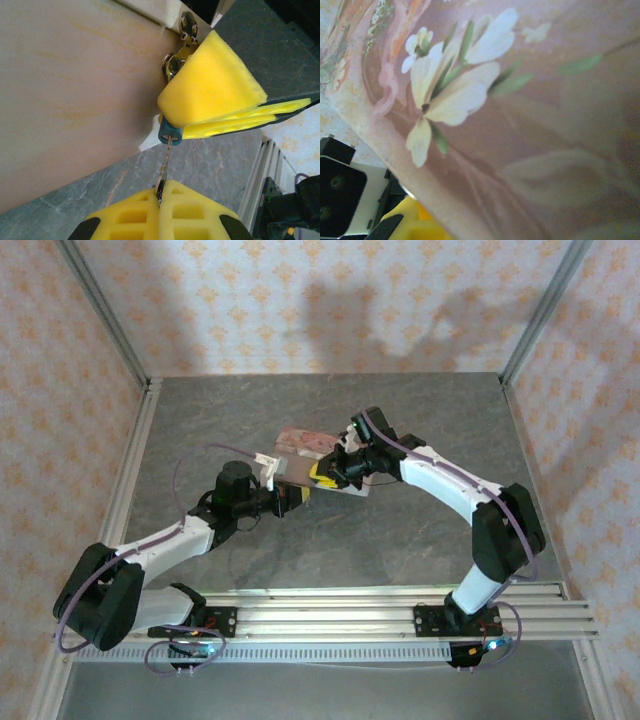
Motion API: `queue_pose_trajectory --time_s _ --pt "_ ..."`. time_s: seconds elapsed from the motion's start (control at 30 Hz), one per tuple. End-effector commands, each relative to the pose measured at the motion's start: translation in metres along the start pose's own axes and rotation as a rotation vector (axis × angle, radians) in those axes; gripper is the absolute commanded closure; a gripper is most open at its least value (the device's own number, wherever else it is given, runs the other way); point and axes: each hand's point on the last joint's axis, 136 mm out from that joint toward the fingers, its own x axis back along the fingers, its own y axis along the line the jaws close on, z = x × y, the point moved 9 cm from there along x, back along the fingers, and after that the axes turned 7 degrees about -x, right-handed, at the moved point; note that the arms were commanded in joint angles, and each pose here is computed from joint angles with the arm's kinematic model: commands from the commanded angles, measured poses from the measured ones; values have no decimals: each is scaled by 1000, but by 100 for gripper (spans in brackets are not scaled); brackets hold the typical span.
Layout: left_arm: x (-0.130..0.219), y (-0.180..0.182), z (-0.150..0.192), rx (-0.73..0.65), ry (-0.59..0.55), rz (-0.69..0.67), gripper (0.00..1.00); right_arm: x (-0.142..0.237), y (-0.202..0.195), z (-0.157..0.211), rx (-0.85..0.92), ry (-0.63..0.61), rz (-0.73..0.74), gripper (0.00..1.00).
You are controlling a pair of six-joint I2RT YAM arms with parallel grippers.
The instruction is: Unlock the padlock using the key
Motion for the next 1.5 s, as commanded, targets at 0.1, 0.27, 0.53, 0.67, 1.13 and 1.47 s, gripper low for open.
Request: queue_pose_trajectory --time_s 0.1,0.27,0.53,0.67,1.13,1.47 --pt "7 -10 -24 -113 -57 19 100 5 13 15 79 59 -35 100" --pt "9 -8 -25 -93 -67 47 100 5 13 15 85 67 -29 100" --pt "11 -7 -31 -70 -43 106 100 7 13 14 91 69 -24 100" --pt "8 -7 -33 -53 -38 127 100 7 14 12 90 69 -30 100" --pt "4 -6 -19 -1 -75 71 100 5 16 8 44 24 -78 100" --pt "3 -11 -13 12 -153 28 100 2 16 7 12 5 -114 100"
